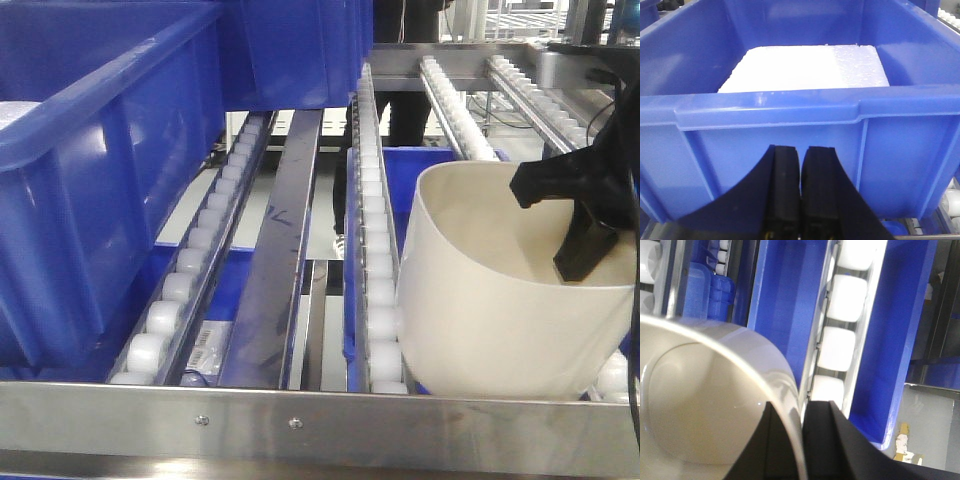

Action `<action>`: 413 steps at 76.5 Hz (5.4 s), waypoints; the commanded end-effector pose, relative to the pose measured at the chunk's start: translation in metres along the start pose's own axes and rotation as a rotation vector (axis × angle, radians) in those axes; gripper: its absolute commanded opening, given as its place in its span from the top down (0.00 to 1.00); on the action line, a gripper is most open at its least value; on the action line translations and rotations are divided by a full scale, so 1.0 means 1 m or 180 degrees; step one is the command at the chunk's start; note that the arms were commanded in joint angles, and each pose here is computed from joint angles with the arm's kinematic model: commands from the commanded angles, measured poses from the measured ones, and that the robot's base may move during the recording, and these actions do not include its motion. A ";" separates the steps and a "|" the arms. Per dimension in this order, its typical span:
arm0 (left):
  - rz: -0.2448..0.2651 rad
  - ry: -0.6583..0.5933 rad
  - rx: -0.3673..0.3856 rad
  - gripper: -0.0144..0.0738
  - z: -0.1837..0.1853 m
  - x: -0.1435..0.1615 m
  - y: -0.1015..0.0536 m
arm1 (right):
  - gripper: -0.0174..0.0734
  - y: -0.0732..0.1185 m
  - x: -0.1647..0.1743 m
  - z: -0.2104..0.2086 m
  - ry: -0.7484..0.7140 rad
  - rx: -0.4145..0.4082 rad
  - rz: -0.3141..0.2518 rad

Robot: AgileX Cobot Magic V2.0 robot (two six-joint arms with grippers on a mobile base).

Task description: Move white bin to right shelf second layer

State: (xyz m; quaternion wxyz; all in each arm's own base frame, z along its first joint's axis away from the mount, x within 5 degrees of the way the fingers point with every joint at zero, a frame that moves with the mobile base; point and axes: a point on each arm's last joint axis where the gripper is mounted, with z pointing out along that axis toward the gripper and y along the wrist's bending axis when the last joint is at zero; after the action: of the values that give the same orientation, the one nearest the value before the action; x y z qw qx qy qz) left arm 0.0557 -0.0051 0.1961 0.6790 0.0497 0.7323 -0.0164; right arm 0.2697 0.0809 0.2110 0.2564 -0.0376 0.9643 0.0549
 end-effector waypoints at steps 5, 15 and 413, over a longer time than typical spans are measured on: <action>-0.0016 -0.0206 0.0010 0.74 0.001 0.004 0.000 | 0.75 0.002 -0.014 -0.011 -0.0321 -0.0054 -0.0037; -0.0016 -0.0206 0.0010 0.74 0.001 0.004 0.000 | 0.74 0.002 -0.015 -0.011 -0.0328 -0.0056 -0.0037; -0.0016 -0.0206 0.0010 0.74 0.001 0.004 0.000 | 0.75 -0.059 0.187 -0.126 -0.4087 0.0356 0.0228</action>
State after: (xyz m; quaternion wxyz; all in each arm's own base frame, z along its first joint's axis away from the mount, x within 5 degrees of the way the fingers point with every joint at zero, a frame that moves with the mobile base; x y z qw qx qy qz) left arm 0.0557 -0.0051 0.1961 0.6790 0.0497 0.7323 -0.0164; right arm 0.0562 -0.0028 0.2077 0.7449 0.0597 0.6640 0.0270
